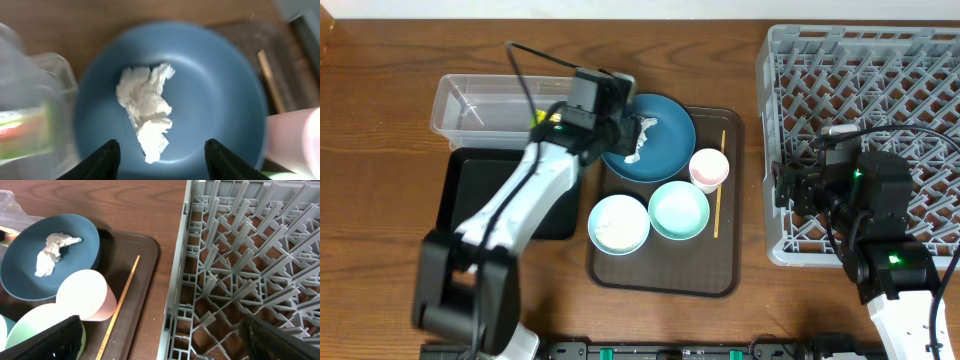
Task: Sort waste into correct bins and load items into the dishwasher rack
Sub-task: 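Grasp the crumpled white tissue on the blue plate with the left gripper, then move the tissue with the left gripper and release it into the clear bin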
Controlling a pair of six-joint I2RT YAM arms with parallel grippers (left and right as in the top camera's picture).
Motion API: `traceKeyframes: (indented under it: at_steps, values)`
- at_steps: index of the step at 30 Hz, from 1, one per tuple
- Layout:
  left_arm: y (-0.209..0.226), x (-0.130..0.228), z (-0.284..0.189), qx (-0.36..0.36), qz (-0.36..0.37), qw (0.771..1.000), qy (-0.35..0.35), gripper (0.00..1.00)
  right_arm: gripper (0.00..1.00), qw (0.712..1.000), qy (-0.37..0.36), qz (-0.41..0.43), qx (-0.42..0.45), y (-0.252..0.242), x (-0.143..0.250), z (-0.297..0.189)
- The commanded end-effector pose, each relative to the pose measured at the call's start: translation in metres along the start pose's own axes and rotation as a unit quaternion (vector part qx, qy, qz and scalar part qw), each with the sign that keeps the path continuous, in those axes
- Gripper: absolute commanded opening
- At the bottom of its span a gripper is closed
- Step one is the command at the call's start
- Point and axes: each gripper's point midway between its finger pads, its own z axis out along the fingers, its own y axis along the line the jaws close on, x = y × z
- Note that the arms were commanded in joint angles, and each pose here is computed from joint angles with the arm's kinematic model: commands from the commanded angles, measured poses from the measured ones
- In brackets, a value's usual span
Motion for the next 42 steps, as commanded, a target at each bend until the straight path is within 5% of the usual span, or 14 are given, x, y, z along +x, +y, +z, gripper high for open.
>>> traceKeyframes:
  at_steps: [1,13,22,35,42]
  values:
    - [0.000,0.012,0.025,0.000,0.012,1.000,0.022,0.63,0.99,1.000,-0.006,0.001,-0.007,0.005,-0.007,-0.001]
    - [0.010,0.039,0.072,-0.006,0.008,0.998,0.056,0.61,0.99,1.000,0.002,0.002,-0.007,0.005,-0.005,0.002]
    - [0.010,0.039,0.072,-0.006,0.008,0.998,0.056,0.06,0.99,1.000,0.003,0.002,-0.007,0.005,-0.004,0.003]
    - [-0.008,-0.025,-0.018,-0.001,0.011,0.999,-0.048,0.06,0.99,1.000,0.002,0.002,-0.007,0.004,-0.005,0.003]
    - [0.045,-0.050,-0.069,-0.112,-0.015,0.988,-0.105,0.06,0.99,1.000,0.002,0.002,-0.007,0.004,-0.004,0.003]
